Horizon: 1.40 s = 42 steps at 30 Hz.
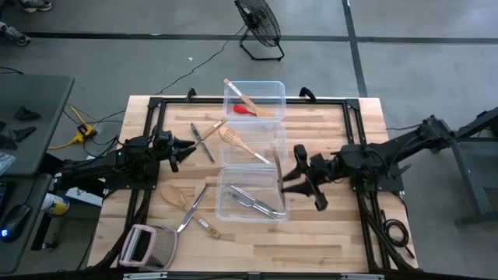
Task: Pick & Place Kitchen Items
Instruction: Put the brown spatula into the middle transparent bin
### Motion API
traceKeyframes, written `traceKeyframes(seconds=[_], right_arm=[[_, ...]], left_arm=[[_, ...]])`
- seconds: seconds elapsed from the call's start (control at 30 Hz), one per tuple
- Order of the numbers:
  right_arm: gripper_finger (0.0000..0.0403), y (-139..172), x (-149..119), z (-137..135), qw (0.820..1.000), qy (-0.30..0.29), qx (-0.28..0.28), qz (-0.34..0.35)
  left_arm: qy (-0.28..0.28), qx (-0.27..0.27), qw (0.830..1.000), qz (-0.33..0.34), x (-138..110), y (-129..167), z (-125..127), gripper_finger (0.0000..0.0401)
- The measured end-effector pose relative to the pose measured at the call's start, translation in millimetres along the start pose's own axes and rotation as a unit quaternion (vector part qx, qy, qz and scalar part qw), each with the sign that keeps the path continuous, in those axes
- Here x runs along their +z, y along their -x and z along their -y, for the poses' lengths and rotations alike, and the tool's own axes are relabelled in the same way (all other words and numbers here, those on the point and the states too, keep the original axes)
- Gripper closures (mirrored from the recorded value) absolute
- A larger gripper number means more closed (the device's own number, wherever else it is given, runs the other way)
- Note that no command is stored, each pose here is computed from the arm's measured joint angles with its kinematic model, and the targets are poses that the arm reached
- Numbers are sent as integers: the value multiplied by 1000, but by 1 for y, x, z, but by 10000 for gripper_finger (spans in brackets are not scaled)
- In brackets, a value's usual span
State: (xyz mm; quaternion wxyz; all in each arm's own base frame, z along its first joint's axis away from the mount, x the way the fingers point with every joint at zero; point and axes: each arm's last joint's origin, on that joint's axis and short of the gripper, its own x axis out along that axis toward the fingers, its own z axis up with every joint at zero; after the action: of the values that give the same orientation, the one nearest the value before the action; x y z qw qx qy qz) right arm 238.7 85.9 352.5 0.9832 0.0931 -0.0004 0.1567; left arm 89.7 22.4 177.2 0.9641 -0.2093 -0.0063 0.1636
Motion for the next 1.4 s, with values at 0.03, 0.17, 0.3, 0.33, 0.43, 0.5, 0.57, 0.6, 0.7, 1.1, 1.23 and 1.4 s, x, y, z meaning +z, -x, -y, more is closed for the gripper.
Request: traceKeyframes(seconds=[0.03, 0.17, 0.3, 0.33, 0.43, 0.5, 0.57, 0.6, 0.7, 1.1, 1.23, 1.4], right_arm=[[312, 0, 1, 4, 1000, 2, -7, 1], [312, 0, 3, 19, 999, 4, -37, 6], [312, 2, 3, 36, 997, 18, -73, -5], [312, 2, 3, 40, 996, 18, -85, -10], [312, 4, 2, 52, 993, 17, -113, -22], [312, 5, 2, 59, 991, 16, -128, -23], [312, 7, 3, 66, 989, 15, -143, -25], [312, 8, 3, 70, 988, 15, -150, -26], [312, 11, 5, 82, 984, 14, -175, -25], [312, 26, 7, 117, 957, 21, -288, -34], [312, 28, 0, 129, 928, -3, -370, -50], [311, 21, -13, 139, 905, -48, -419, -55]], left_arm=[[0, 0, 1000, 0, 0, 0, 0, 258], [0, 0, 1000, 0, 0, 0, 0, 258], [0, 0, 1000, 0, 0, 0, 0, 258], [0, 0, 1000, 0, 0, 0, 0, 258], [0, 0, 1000, 0, 0, 0, 0, 258], [0, 0, 1000, 0, 0, 0, 0, 258], [0, 0, 1000, 0, 0, 0, 0, 258], [0, 0, 1000, 0, 0, 0, 0, 258], [0, 0, 1000, 0, 0, 0, 0, 258], [0, 0, 1000, 0, 0, 0, 0, 258], [0, 0, 1000, 0, 0, 0, 0, 258], [0, 0, 1000, 0, 0, 0, 0, 258]])
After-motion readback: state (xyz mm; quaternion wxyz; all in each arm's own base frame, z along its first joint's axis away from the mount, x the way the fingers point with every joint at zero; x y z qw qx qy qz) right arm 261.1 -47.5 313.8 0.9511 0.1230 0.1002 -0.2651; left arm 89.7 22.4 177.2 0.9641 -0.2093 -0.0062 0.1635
